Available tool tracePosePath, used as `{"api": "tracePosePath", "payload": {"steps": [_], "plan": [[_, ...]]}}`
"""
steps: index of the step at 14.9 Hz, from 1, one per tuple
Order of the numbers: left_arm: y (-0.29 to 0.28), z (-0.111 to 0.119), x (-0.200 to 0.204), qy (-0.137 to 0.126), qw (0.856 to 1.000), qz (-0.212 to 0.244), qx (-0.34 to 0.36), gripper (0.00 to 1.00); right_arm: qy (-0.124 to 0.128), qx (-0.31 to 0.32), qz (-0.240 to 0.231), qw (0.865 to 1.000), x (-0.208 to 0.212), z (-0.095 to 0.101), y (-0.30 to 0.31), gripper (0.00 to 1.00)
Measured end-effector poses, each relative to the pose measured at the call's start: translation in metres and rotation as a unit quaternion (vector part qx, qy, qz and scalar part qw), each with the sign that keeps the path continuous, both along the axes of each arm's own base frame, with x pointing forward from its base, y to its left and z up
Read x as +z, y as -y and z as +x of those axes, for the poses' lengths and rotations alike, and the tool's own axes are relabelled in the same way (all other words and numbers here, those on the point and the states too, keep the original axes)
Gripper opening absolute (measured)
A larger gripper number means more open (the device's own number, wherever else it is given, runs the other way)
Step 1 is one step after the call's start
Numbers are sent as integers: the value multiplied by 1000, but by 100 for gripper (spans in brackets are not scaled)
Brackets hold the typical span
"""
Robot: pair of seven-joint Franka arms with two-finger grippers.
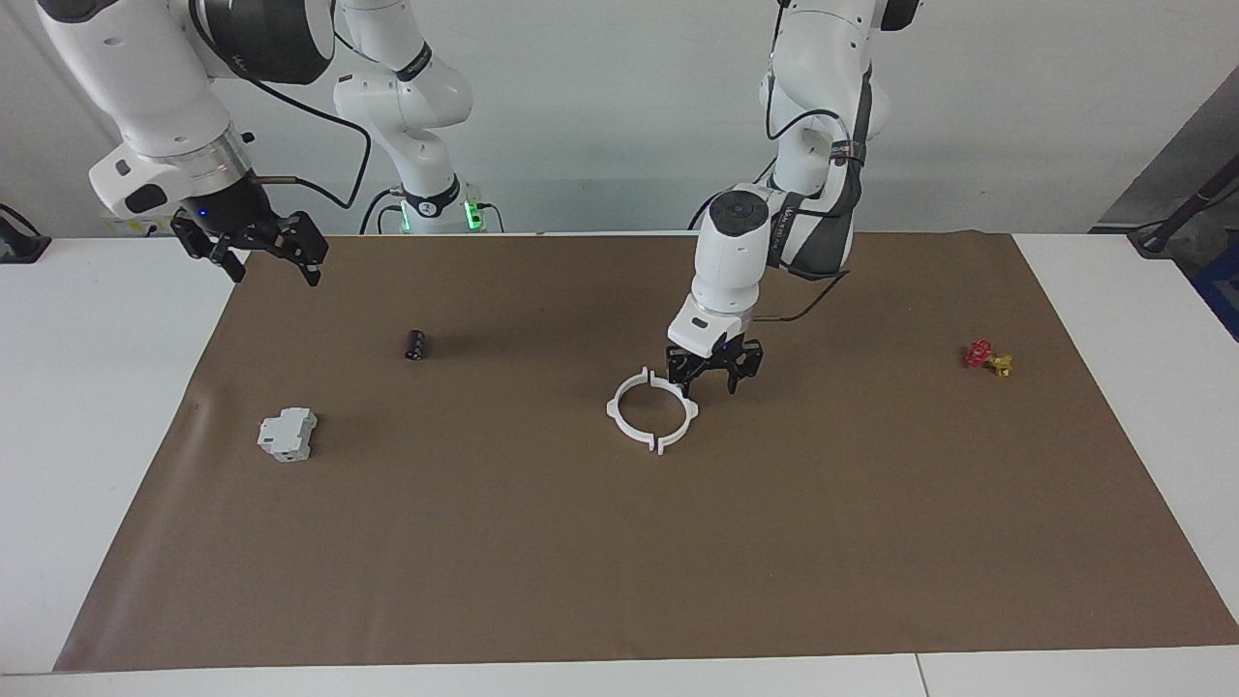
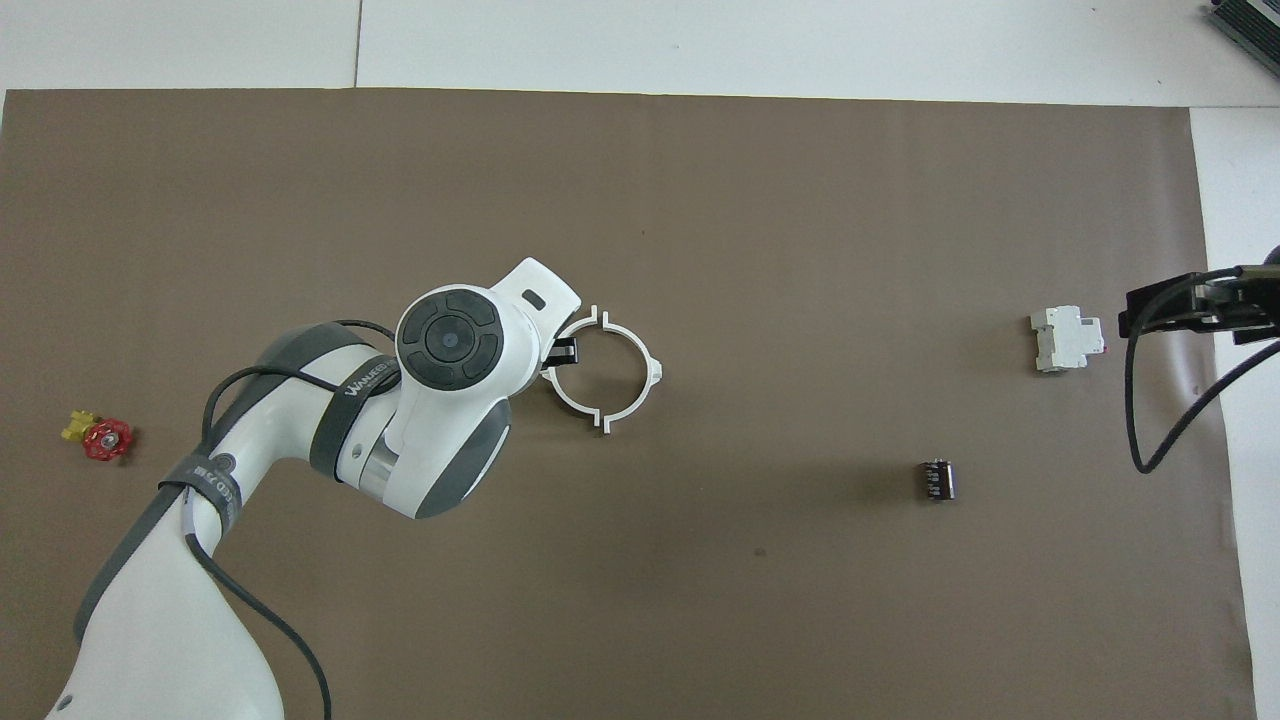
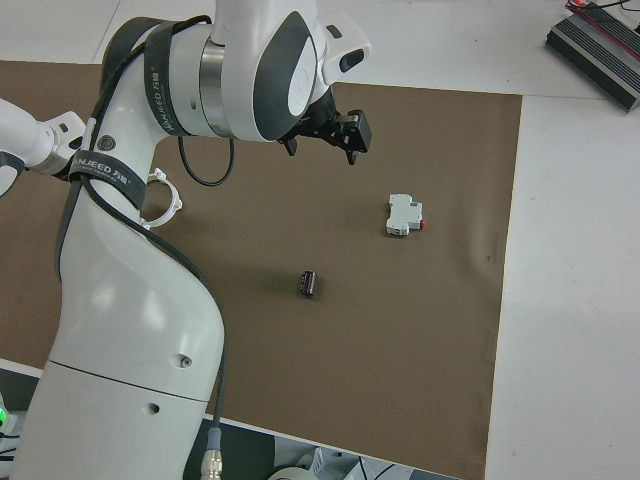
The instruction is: Assemble drain pipe with both arms
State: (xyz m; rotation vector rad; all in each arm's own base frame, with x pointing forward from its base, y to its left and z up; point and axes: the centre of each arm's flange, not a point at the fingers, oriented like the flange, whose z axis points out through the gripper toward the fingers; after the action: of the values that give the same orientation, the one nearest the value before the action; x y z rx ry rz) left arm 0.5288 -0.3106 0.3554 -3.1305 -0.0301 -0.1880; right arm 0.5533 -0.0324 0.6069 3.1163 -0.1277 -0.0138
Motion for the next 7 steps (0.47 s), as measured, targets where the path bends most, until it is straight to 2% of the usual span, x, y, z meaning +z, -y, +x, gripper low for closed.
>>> {"api": "tracePosePath", "payload": {"steps": [3, 4, 6, 7], "plan": [[-29, 11, 12, -10, 1000, 8, 9, 82, 0, 0, 0, 1000, 0, 0, 0, 100], [-44, 15, 21, -15, 1000, 12, 4, 86, 0, 0, 0, 1000, 0, 0, 0, 100], [-81, 22, 45, -24, 1000, 19, -6, 100, 0, 0, 0, 1000, 0, 0, 0, 100], [-104, 26, 59, -27, 999, 22, -14, 100, 0, 0, 0, 1000, 0, 0, 0, 100]]}}
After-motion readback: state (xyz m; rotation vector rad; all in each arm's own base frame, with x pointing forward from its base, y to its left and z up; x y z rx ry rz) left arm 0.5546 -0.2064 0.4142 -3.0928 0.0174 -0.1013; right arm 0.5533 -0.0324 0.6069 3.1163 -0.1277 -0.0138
